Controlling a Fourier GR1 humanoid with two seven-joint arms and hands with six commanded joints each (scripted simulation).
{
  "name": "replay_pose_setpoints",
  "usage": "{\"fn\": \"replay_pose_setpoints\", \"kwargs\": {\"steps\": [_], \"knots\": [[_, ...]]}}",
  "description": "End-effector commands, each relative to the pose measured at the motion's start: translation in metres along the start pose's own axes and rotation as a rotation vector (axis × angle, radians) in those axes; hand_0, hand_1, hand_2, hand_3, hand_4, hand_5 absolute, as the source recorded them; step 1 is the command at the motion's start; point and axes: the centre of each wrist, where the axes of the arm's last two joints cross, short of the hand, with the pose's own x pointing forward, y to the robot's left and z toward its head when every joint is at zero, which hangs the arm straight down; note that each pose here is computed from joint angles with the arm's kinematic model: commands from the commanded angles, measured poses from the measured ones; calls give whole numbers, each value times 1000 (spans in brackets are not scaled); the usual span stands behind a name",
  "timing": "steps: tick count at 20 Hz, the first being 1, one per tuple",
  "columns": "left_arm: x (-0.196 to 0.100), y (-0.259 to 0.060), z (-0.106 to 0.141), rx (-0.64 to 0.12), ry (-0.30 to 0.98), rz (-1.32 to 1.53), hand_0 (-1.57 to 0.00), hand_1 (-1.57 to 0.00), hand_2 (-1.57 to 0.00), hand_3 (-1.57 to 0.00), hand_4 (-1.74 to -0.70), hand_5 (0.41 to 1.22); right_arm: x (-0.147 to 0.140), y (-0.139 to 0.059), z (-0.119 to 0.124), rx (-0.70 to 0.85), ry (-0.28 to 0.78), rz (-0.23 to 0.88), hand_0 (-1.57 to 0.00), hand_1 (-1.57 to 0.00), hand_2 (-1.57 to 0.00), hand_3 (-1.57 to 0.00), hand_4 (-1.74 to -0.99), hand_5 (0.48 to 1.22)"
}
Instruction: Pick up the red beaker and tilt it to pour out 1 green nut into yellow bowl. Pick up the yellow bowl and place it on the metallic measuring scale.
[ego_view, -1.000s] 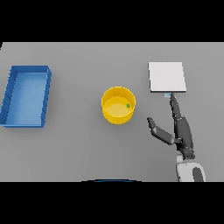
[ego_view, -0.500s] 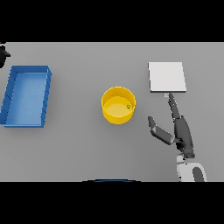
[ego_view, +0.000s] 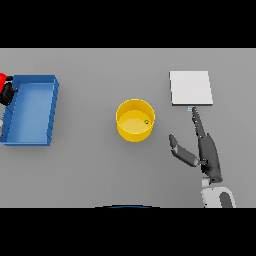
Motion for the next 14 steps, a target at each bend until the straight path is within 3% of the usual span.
{"fn": "replay_pose_setpoints", "kwargs": {"steps": [1, 2, 3, 4, 5, 6, 7, 9, 11, 14], "knots": [[-2, -1, 0, 5, 2, -5, -1571, -1571, -1571, -1546, -1741, 1039, 0, -1, 1, -3, -3, 6, 1, 1, 1, 1, -1203, 663], [-7, -2, -1, -1, 15, -31, -1571, -1571, -1571, -1551, -1741, 967, 1, -2, 1, 1, -16, -1, 1, 1, 1, 1, -1205, 664], [-8, -3, 0, -20, 5, -52, -1571, -1571, -1571, -1555, -1667, 908, -2, 0, 0, -4, -12, 0, 1, 1, 1, 1, -1202, 667], [-9, -1, 3, -48, 6, -76, -1571, -1571, -1571, -1503, -1530, 865, -3, 0, 3, -3, -16, 4, 1, 1, 1, 1, -1197, 664], [-10, -1, 8, -102, -4, -86, -1564, -1449, -1432, -1362, -1374, 830, -3, 0, 4, -5, -17, -3, 1, 1, 1, 1, -1192, 663], [-8, 3, 9, -150, -1, -97, -1457, -1180, -1187, -1129, -1229, 803, -1, 2, 2, 1, -15, -7, 1, 1, 1, 1, -1188, 663], [-10, 6, 11, -197, 10, -106, -1166, -944, -959, -903, -1120, 778, -1, 3, 4, 0, -27, -2, 1, 1, 1, 1, -1187, 664], [-7, 13, 10, -254, 17, -138, -746, -604, -613, -577, -968, 740, 0, 4, 5, -4, -18, 0, 1, 1, 1, 1, -1181, 665], [-9, 13, 12, -299, 8, -153, -477, -386, -392, -369, -878, 710, 3, 0, 6, 0, -14, 7, 1, 1, 1, 1, -1184, 667], [-7, 17, 7, -306, 3, -141, -244, -197, -200, -189, -815, 684, 4, 0, 4, -3, -10, 2, 1, 1, 1, 1, -1187, 666]]}}
